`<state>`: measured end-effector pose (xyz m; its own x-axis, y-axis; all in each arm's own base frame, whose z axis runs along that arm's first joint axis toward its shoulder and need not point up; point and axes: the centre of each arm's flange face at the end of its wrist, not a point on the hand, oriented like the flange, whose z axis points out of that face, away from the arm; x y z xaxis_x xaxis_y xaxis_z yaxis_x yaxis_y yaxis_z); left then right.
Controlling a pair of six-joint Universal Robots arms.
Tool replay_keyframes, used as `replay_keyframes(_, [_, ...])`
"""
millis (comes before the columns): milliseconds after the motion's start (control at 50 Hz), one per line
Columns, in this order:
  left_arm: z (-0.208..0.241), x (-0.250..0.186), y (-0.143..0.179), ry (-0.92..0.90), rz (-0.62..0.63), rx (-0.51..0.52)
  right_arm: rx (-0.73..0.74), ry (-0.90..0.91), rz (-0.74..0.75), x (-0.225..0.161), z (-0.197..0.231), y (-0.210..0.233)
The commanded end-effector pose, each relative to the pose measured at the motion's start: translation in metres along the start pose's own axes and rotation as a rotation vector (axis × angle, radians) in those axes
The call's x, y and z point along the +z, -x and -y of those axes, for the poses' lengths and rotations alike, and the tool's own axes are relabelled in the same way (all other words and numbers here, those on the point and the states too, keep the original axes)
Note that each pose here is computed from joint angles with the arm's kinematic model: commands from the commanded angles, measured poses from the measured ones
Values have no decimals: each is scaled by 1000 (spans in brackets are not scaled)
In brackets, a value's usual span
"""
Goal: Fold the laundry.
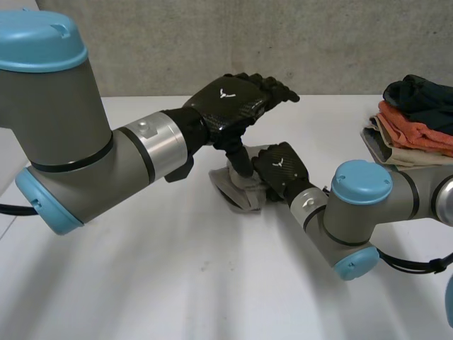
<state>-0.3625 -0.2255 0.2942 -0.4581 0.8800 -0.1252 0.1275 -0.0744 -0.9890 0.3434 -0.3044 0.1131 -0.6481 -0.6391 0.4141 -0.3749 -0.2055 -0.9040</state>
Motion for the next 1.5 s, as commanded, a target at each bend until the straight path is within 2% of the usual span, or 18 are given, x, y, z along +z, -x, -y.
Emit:
replay_keyframes(20, [-9, -1, -2, 26, -5, -12, 0, 38, -5, 0, -9, -2])
replay_keyframes(220, [-8, -1, -2, 23, -5, -12, -8, 30, -11, 0, -7, -3])
replay_keyframes(300, [-7, -1, -3, 22, -6, -12, -21, -27, -35, 5, 5, -10])
replay_keyframes(380, [-6, -1, -3, 16, -6, -7, -41, -161, -104, 16, 31, -31])
replay_keyframes(520, [9, -6, -2, -22, 6, 12, -90, -438, -330, 33, 86, -113])
replay_keyframes(640, [20, -9, 1, -57, 18, 29, -80, -520, -470, 30, 102, -192])
replay_keyframes(740, [23, -11, 0, -64, 18, 33, -109, -550, -582, 15, 98, -264])
replay_keyframes(820, [22, -11, -1, -61, 18, 35, -139, -559, -615, 3, 84, -314])
replay_keyframes(940, [17, -12, -3, -46, 13, 26, -162, -480, -654, -14, 30, -374])
replay_keyframes(1040, [10, -12, -4, -27, 10, 18, -120, -417, -663, -31, -24, -408])
replay_keyframes(1140, [3, -11, -5, -8, 7, 8, 13, -327, -491, -29, -98, -402])
replay_keyframes(1220, [-1, -11, -6, 4, 5, 2, 65, -283, -389, -32, -136, -392])
replay_keyframes(1380, [-6, -12, -7, 21, 7, -7, 102, -242, -401, -39, -170, -390])
replay_keyframes(1500, [-4, -13, -5, 21, 38, -4, 121, -228, -401, -42, -170, -388])
